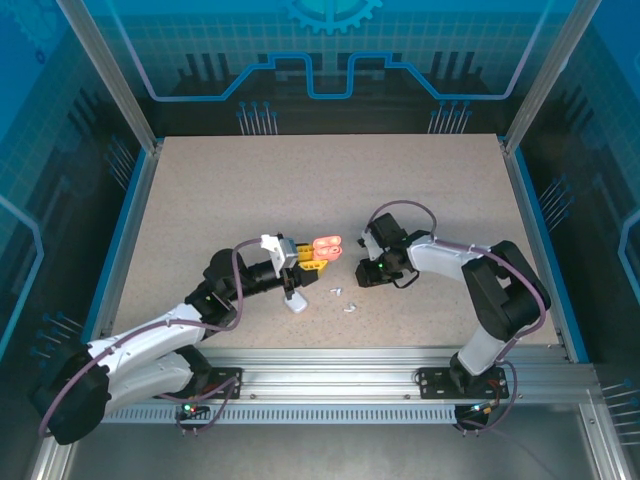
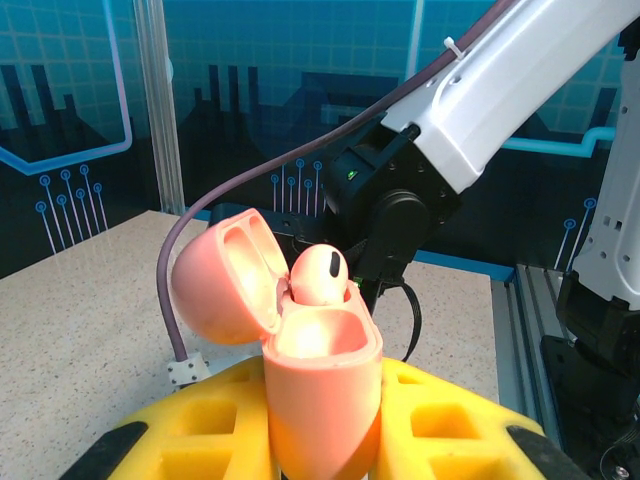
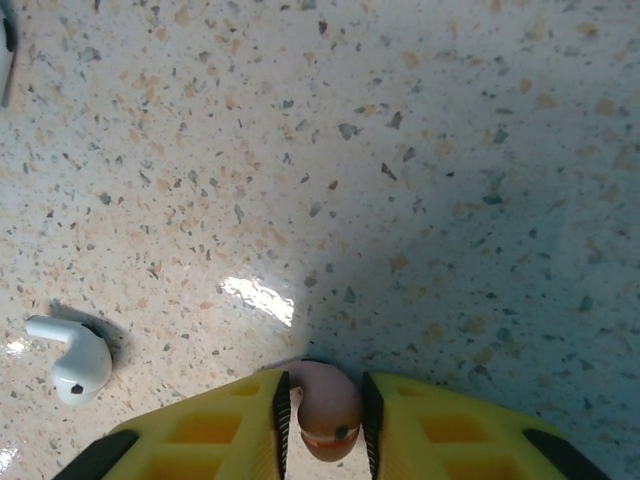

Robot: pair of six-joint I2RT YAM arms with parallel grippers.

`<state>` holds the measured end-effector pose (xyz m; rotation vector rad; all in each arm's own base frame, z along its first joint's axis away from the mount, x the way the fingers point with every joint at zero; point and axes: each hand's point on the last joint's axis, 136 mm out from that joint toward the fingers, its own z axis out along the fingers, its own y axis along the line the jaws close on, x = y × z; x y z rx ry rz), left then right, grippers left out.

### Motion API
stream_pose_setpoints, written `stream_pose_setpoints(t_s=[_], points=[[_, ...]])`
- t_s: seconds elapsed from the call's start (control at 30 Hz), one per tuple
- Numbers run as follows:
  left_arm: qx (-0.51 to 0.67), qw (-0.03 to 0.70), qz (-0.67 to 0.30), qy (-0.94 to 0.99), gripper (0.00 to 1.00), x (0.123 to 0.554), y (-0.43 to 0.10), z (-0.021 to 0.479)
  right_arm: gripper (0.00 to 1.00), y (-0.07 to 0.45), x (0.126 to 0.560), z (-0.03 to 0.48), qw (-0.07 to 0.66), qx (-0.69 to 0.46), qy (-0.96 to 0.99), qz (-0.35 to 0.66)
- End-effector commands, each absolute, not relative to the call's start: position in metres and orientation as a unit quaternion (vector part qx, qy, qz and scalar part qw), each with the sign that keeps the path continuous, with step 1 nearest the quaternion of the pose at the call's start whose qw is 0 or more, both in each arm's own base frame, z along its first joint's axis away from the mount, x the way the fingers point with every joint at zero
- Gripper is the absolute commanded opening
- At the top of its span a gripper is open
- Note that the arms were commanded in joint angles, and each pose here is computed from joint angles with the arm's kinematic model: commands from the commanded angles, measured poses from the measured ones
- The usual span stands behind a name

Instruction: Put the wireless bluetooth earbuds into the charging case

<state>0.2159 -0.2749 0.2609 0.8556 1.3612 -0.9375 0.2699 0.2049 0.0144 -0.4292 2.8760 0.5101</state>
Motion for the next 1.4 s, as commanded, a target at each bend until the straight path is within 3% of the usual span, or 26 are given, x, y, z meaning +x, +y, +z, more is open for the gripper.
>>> stream_pose_setpoints(t_s=[0.0,0.27,0.63,1.07,1.37], points=[[0.365,0.620,-0.400,0.568,0.00,0.218,-0.273,0.282,0.27,0.208,0.258,-0.002,0.061,-0.158,0.974,0.151],[0.367,0.619,-0.396,0.571,0.00,0.218,-0.272,0.279,0.22,0.209,0.257,-0.001,0.067,-0.157,0.975,0.145],[0.357,0.610,-0.409,0.577,0.00,0.219,-0.275,0.274,0.20,0.198,0.265,0.052,0.168,-0.174,0.960,0.141],[0.333,0.569,-0.431,0.616,0.00,0.241,-0.294,0.243,0.22,0.189,0.259,0.193,0.416,-0.258,0.861,0.142],[0.347,0.562,-0.435,0.612,0.00,0.247,-0.305,0.234,0.22,0.210,0.242,0.273,0.509,-0.351,0.776,0.124]])
